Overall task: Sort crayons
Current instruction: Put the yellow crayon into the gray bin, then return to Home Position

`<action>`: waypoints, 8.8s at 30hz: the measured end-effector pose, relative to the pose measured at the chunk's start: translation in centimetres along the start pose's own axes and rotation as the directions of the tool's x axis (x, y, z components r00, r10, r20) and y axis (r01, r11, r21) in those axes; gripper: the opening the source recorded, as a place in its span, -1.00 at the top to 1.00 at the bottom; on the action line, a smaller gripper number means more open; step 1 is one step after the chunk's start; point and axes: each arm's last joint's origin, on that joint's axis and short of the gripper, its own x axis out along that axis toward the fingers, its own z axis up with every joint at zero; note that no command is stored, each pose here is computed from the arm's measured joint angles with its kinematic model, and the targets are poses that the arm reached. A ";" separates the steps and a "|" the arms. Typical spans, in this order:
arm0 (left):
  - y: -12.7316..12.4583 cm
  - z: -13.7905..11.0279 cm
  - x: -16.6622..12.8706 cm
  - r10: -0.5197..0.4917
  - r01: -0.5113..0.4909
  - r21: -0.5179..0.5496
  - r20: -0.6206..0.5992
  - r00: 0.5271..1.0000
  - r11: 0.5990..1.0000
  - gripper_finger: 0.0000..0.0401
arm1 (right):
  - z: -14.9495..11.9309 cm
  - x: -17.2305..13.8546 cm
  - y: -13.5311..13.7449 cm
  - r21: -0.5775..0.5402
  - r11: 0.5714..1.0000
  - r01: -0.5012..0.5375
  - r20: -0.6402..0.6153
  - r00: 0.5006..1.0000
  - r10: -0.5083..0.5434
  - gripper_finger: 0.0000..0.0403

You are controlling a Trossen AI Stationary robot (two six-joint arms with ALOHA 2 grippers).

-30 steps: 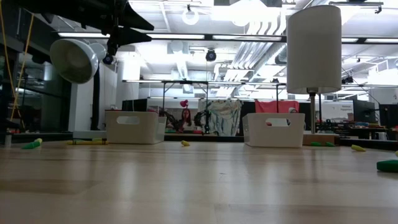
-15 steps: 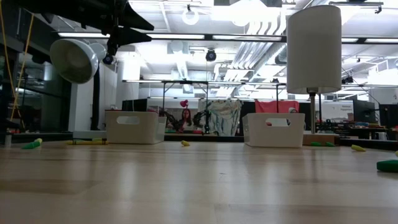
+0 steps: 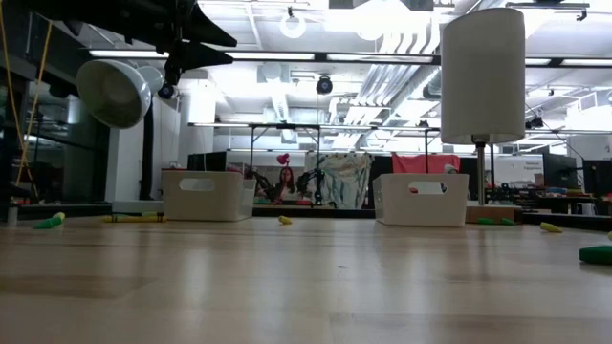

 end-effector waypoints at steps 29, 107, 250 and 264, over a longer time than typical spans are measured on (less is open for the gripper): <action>-0.2 1.1 -1.7 -0.074 0.078 -0.059 0.063 0.995 0.995 0.26 | 13.6 -11.9 3.4 -0.545 0.747 -0.381 0.456 0.613 0.645 0.00; 7.5 -11.3 5.4 0.392 -0.302 0.331 -0.904 0.171 0.894 0.26 | 25.4 -17.9 10.2 -0.806 0.590 -0.050 0.536 0.360 0.764 0.00; 14.9 -5.9 14.3 0.572 -0.849 0.139 -0.791 0.214 0.510 0.94 | 24.0 -19.4 5.2 -0.633 0.774 0.003 0.658 0.528 0.537 0.00; 14.2 -4.1 13.7 0.553 -0.808 0.111 -0.782 0.288 0.579 0.41 | 24.0 -19.4 5.2 -0.634 0.773 0.005 0.658 0.528 0.537 0.00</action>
